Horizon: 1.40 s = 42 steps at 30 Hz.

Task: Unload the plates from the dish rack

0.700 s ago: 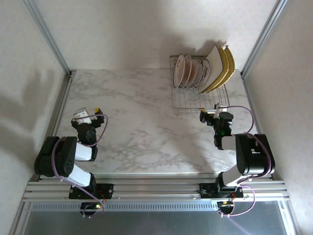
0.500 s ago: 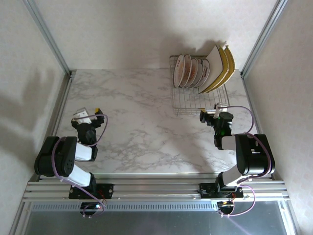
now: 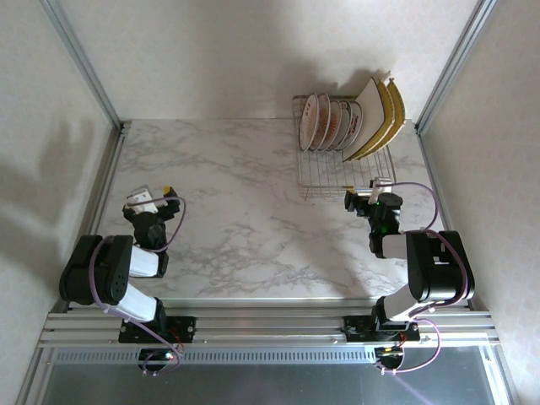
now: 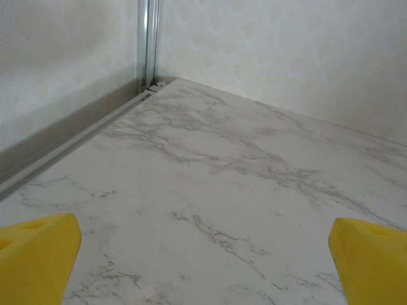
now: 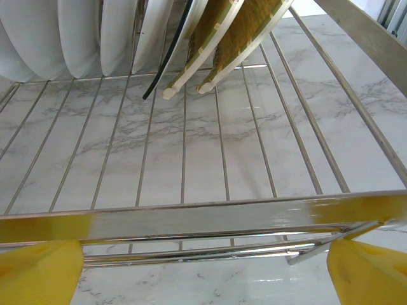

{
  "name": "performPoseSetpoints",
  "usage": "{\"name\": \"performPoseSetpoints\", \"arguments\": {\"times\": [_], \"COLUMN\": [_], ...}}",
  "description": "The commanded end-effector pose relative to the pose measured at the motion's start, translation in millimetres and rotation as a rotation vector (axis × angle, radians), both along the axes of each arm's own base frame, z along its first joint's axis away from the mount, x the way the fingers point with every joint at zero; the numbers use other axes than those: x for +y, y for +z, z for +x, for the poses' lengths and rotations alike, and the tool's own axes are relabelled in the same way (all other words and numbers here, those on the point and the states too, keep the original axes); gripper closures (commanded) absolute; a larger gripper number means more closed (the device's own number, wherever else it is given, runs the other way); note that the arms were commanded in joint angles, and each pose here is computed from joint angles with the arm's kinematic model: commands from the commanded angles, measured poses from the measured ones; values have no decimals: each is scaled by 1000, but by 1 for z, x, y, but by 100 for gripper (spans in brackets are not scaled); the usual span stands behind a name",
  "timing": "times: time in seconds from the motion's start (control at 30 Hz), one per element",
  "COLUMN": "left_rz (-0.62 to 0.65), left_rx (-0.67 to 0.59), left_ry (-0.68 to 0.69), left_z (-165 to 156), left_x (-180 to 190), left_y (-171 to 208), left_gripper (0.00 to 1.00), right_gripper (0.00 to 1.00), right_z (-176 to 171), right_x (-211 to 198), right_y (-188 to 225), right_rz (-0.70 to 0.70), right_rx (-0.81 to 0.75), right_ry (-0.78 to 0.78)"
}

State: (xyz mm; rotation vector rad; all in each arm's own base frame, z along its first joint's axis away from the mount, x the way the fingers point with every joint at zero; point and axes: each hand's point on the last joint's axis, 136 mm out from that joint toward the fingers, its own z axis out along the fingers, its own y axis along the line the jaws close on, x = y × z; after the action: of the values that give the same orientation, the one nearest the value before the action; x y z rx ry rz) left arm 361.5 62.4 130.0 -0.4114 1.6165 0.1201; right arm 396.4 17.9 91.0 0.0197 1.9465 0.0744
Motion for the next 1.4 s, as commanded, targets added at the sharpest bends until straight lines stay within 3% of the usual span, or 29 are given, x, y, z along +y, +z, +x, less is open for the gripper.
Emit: {"name": "performPoseSetpoints", "arguments": {"times": [0.0, 0.6, 0.7, 0.8, 0.97, 1.2, 1.37], "left_rz": [12, 17, 23, 32, 35, -3, -30], "left_rx": [-19, -24, 38, 67, 106, 226, 294], "left_ry": [-11, 45, 53, 39, 41, -14, -49], "left_z": [2, 0, 10, 16, 17, 17, 15], "left_x": [-3, 2, 2, -2, -8, -26, -36], "left_y": [5, 9, 15, 21, 30, 37, 65], "left_gripper": [0, 1, 1, 0, 0, 0, 0], "right_gripper": [1, 1, 1, 1, 1, 1, 1], "right_z": [-2, -2, 6, -1, -23, -61, -84], "right_x": [1, 0, -1, -3, -5, -10, 3], "right_y": [-6, -1, 17, 9, 14, 33, 67], "right_rz": [-21, -27, -30, -35, -12, -16, -50], "right_rx": [12, 42, 80, 195, 226, 285, 297], "right_ry": [3, -3, -13, -22, -39, -98, -105]}}
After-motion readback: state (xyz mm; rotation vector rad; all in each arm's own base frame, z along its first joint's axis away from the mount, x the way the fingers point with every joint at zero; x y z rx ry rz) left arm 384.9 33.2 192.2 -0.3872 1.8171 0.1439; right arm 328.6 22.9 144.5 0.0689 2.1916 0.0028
